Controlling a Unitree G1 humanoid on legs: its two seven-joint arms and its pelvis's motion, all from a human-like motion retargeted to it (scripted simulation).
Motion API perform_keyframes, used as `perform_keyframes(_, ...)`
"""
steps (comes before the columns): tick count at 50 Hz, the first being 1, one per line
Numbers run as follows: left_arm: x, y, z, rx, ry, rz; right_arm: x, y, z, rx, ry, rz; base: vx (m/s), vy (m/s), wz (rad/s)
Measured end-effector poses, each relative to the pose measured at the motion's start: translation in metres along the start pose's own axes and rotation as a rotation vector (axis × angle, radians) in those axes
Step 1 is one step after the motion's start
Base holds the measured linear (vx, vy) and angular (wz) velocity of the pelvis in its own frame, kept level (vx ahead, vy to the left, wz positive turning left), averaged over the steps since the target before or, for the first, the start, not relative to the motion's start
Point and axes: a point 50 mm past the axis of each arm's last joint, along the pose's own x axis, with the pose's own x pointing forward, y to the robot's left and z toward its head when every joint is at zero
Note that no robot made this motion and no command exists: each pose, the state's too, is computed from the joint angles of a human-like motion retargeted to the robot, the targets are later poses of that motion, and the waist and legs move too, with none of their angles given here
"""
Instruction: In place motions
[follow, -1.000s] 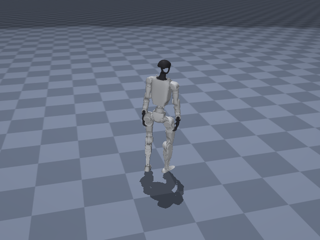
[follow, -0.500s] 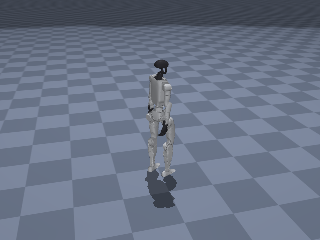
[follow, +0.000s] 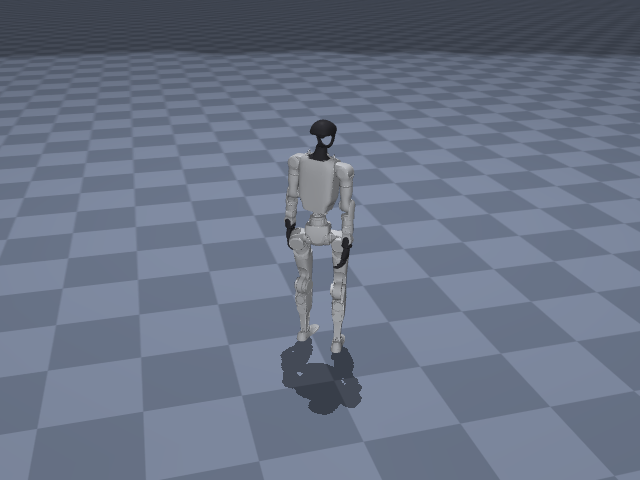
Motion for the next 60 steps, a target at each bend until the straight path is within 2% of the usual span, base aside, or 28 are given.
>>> perform_keyframes(8,-0.004,0.020,-0.006,-0.165,-0.038,0.147,-0.007,-0.031,0.010,-0.093,-0.010,-0.070,-0.01,-0.30,2.30)
perform_keyframes(15,-0.007,0.032,-0.012,-0.216,-0.024,0.194,-0.010,-0.050,-0.023,0.033,0.059,-0.104,0.27,-0.34,3.35)
perform_keyframes(23,-0.007,0.029,-0.026,-0.299,-0.031,0.224,-0.006,-0.035,-0.058,0.179,0.125,-0.094,0.53,-0.43,3.12)
perform_keyframes(33,-0.006,-0.002,-0.067,-0.434,0.077,0.223,-0.002,-0.021,-0.010,0.084,-0.049,-0.019,0.51,-0.39,1.57)
perform_keyframes(39,-0.004,-0.010,-0.060,-0.383,0.077,0.181,-0.006,-0.015,0.033,0.064,-0.216,0.008,0.36,-0.34,1.20)
perform_keyframes(54,-0.004,0.003,-0.034,-0.164,0.121,-0.064,-0.004,-0.004,0.034,-0.100,-0.175,0.036,0.15,-0.35,1.52)
perform_keyframes(60,-0.004,0.007,-0.033,-0.152,0.109,-0.017,-0.003,0.001,0.036,-0.118,-0.177,0.034,-0.13,-0.24,1.34)
